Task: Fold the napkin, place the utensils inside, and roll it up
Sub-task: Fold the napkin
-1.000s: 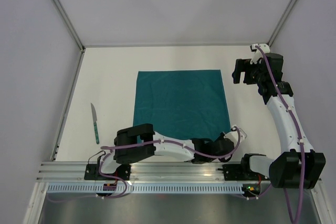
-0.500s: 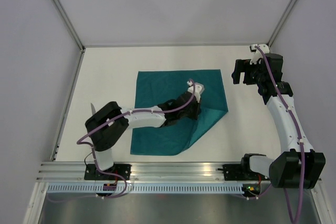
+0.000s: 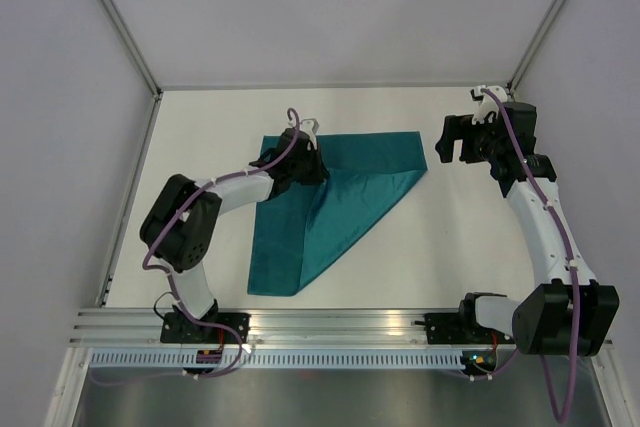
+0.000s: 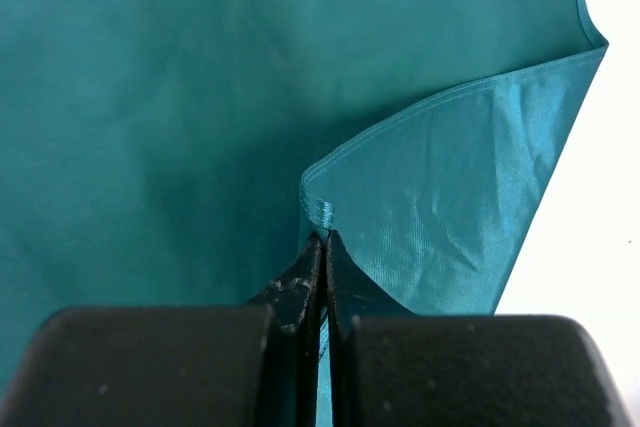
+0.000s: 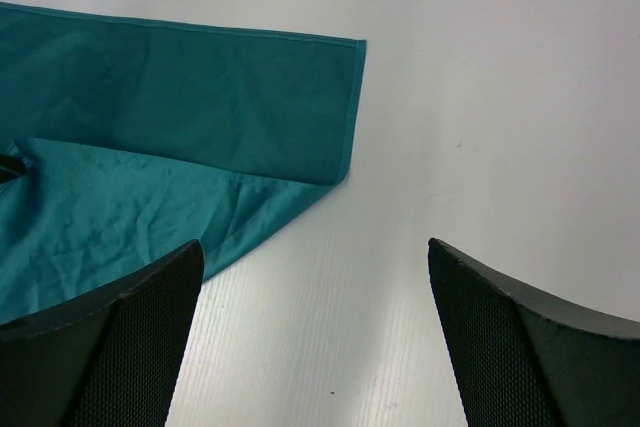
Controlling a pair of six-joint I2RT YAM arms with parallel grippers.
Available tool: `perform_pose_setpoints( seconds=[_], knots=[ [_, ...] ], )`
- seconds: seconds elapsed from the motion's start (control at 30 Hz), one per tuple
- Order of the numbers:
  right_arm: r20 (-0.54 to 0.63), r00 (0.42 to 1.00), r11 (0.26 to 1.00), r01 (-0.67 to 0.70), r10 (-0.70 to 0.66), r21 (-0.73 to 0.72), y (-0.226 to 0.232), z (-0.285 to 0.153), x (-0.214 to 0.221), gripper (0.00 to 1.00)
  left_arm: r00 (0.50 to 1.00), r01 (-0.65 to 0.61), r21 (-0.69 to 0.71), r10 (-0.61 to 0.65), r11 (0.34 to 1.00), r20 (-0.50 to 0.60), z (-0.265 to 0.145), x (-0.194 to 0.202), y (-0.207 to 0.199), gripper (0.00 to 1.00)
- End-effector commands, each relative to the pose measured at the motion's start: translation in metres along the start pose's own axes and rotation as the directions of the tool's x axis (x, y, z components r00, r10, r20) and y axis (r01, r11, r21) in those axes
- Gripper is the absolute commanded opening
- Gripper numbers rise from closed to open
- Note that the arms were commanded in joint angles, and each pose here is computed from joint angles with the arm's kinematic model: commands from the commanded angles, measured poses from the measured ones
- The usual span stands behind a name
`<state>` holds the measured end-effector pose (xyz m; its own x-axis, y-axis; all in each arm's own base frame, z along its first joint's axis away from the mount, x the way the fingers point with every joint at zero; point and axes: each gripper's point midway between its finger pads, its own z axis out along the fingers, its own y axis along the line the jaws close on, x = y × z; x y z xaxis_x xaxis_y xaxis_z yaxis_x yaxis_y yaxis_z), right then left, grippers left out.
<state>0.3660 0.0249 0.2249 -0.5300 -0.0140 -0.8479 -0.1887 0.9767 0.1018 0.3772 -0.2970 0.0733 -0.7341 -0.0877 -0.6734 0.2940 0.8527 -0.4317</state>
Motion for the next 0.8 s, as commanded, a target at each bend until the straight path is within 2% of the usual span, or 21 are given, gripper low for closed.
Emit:
perform_pose_setpoints(
  seconds=[0.0, 0.33, 0.4, 0.77],
  knots=[
    [-0.021, 1.0, 1.0, -0.003, 0.003, -0.023, 0.004, 0.0, 0.006, 0.98, 0.998, 0.053, 0.057, -0.055, 0.997, 0.032, -0.01, -0.034, -0.007, 0.02],
    [-0.032, 0.999, 0.999, -0.002, 0.001, -0.039, 0.006, 0.001, 0.01, 0.98, 0.992, 0.113, 0.009, -0.113, 0.994, 0.057, -0.006, -0.074, 0.042, 0.02],
    [-0.029, 1.0, 0.999, -0.001, 0.0, -0.042, 0.007, 0.001, 0.009, 0.98, 0.991, 0.127, -0.008, -0.126, 0.992, 0.035, -0.004, -0.071, 0.05, 0.02],
    [-0.039, 0.999, 0.999, -0.001, -0.001, -0.051, 0.008, 0.003, 0.012, 0.98, 0.983, 0.179, -0.059, -0.175, 0.982, 0.057, -0.006, -0.086, 0.09, 0.02]
  ],
)
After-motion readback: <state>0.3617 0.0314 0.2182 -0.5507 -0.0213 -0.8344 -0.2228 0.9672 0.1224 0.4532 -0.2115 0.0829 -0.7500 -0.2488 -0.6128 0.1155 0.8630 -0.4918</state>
